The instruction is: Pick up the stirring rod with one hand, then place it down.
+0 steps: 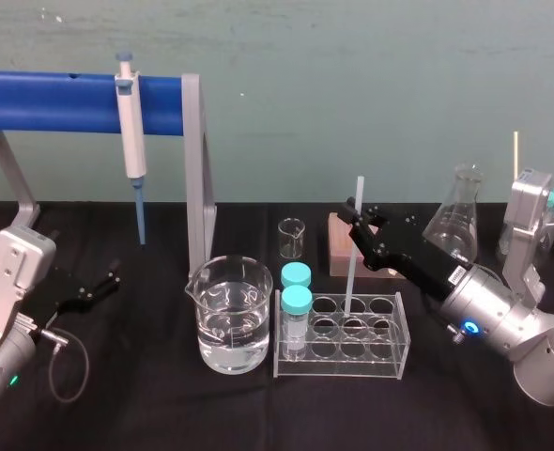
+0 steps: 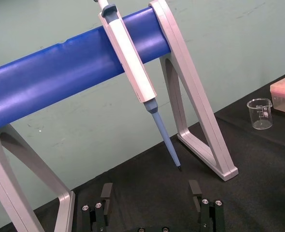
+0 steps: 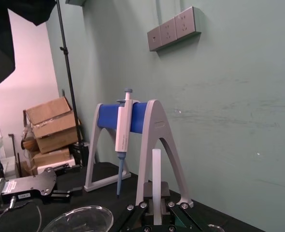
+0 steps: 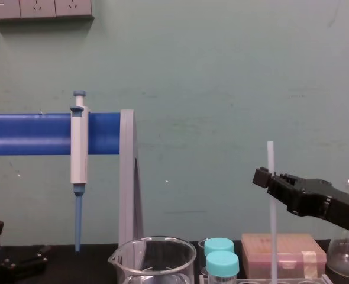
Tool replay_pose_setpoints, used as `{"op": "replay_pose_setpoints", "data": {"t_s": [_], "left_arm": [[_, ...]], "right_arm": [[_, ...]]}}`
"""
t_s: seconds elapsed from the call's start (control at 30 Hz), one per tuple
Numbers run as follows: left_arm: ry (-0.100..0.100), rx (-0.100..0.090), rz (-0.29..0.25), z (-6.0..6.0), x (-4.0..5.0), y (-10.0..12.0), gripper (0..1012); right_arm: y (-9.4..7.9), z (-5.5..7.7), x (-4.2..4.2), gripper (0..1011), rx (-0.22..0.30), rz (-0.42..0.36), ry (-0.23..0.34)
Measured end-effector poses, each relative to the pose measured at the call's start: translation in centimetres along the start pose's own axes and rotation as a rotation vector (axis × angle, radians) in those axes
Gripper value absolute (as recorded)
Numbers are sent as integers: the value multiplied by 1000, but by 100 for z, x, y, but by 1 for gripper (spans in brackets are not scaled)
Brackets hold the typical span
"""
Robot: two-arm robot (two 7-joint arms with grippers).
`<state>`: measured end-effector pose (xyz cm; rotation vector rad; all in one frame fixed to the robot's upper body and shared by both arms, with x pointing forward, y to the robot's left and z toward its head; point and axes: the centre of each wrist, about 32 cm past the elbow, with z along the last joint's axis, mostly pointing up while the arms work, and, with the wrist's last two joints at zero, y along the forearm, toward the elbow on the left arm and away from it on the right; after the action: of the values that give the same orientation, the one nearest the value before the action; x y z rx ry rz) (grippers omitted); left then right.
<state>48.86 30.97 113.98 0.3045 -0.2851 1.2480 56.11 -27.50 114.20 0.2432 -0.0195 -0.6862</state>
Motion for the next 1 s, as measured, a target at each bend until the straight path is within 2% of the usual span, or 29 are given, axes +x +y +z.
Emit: {"op": "replay_pose_setpoints", "data": {"t_s": [0.2, 0.43, 1.0], "left_arm": [[0, 0, 0, 0, 0, 0, 1000], [0, 0, 0, 0, 0, 0, 1000], [0, 0, 0, 0, 0, 0, 1000]], "right_arm": [[11, -86, -19, 79, 16, 10, 6], [-15, -132, -45, 79, -7, 22, -14], [-99, -171, -62, 79, -28, -10, -22]]}}
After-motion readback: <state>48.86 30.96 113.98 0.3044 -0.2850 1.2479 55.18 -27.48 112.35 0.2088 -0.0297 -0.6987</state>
